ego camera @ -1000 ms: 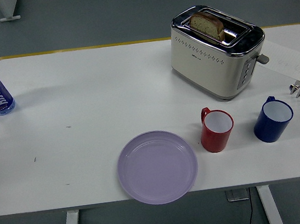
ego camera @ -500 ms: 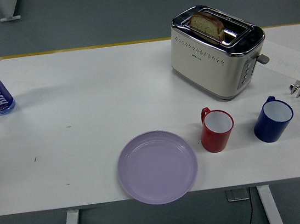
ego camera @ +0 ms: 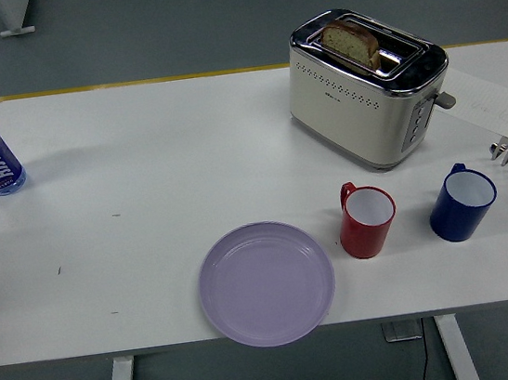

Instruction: Push plate across desktop

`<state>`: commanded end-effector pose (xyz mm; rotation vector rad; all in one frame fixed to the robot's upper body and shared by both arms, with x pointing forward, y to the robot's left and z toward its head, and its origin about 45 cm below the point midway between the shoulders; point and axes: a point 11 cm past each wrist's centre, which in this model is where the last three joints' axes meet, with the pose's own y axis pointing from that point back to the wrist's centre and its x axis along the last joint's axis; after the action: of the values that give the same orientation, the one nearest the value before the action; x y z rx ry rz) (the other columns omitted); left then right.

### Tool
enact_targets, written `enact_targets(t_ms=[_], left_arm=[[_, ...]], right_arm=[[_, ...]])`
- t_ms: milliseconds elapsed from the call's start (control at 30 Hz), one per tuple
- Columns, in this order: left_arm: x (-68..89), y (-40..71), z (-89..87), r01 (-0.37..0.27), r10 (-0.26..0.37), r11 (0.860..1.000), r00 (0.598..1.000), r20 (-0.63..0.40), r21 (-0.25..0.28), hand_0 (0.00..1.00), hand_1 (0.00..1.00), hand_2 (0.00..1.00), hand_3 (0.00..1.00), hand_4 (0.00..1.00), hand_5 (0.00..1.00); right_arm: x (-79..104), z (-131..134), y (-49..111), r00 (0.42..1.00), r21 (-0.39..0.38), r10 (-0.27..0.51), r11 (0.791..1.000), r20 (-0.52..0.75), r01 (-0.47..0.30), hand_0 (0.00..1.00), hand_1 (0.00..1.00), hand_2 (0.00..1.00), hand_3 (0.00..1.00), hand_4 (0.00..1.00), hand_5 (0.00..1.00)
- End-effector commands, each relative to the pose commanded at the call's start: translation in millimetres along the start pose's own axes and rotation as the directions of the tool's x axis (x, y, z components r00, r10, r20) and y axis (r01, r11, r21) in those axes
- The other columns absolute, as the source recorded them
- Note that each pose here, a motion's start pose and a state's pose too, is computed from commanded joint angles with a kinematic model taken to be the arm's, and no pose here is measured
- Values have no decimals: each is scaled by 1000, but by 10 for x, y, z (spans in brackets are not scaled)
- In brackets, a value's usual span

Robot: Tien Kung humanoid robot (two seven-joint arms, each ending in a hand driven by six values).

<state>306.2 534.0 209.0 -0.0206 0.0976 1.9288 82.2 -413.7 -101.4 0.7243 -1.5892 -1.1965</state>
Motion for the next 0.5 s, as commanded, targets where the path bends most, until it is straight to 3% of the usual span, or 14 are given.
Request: enact_targets(t_ms=[333, 500], left_arm=[[-90, -3, -11, 23, -23, 1000, 1000, -1, 5, 733, 759, 748, 705, 562, 998], [-256, 1, 13, 70, -71, 998, 993, -96, -8, 732, 758, 747, 705, 562, 998]], right_arm=[[-8, 15, -3, 1000, -3, -3, 1000, -1, 3, 641, 601, 665, 767, 489, 556], [-14, 14, -2, 1000, -2, -4, 1000, 3, 4, 641, 601, 665, 767, 489, 556]])
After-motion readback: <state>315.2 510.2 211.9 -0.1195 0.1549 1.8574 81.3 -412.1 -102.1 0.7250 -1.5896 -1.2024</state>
